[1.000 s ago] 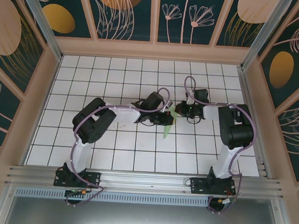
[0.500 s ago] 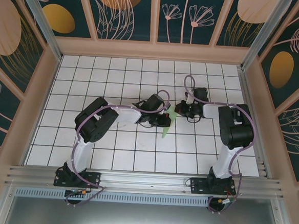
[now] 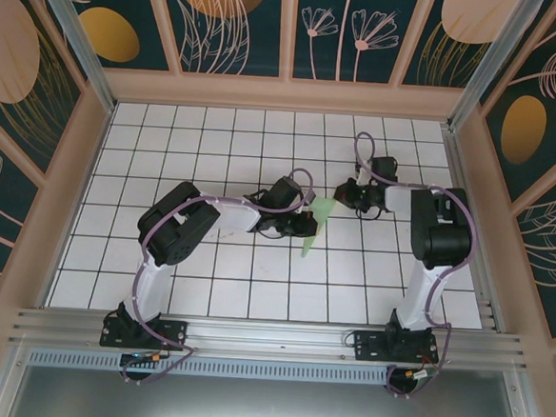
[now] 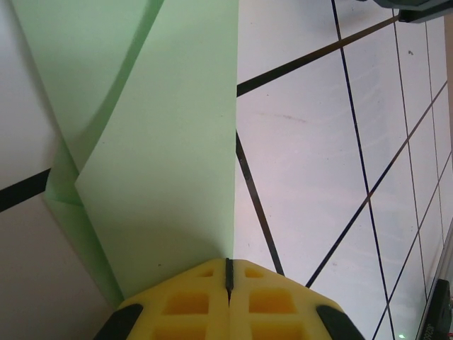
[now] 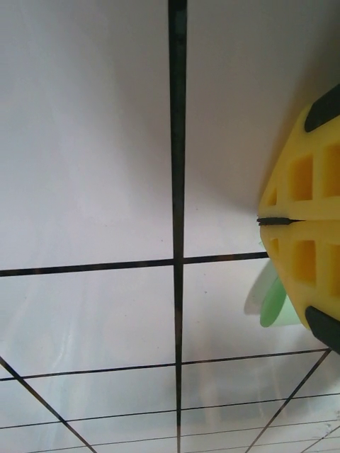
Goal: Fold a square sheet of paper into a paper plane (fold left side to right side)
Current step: Fold the wing for the fifth time at the center of the table.
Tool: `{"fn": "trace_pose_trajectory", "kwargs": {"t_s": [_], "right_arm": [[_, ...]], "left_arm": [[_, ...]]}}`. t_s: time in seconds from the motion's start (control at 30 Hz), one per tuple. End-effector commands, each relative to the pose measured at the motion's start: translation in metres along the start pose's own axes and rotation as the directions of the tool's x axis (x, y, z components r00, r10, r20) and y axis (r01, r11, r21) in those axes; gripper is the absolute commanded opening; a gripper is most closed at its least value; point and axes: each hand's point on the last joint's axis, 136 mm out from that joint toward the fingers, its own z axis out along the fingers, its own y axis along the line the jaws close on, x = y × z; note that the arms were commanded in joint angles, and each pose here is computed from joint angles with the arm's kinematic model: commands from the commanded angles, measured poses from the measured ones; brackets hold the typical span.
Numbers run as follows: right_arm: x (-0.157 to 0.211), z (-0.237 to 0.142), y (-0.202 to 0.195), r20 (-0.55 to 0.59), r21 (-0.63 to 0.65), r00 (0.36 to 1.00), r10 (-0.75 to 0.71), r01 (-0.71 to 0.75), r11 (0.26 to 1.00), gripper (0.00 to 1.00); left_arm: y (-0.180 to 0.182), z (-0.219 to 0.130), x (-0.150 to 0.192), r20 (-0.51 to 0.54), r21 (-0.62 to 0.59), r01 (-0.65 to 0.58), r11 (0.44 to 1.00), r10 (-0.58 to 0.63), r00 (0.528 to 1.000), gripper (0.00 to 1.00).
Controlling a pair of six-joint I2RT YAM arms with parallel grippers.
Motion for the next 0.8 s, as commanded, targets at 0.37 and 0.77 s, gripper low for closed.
{"fn": "trace_pose_trajectory", "kwargs": {"t_s": [0.37,0.77], "right_arm": [[0.03,-0.04,0.041,0.051,-0.067,0.996,-0.078,0.081,0.994,0.01],[0.036,-0.006,0.022,-0.018,-0.031,0.998,-0.063,0.063,0.998,0.01]], "left_arm": [[0.051,0.007,0.038,-0.079,-0.164,0.077,0.983,-0.09,0.993,0.02],[0.052,0.006,0.038,-0.078,-0.171,0.075,0.982,-0.089,0.993,0.01]]}}
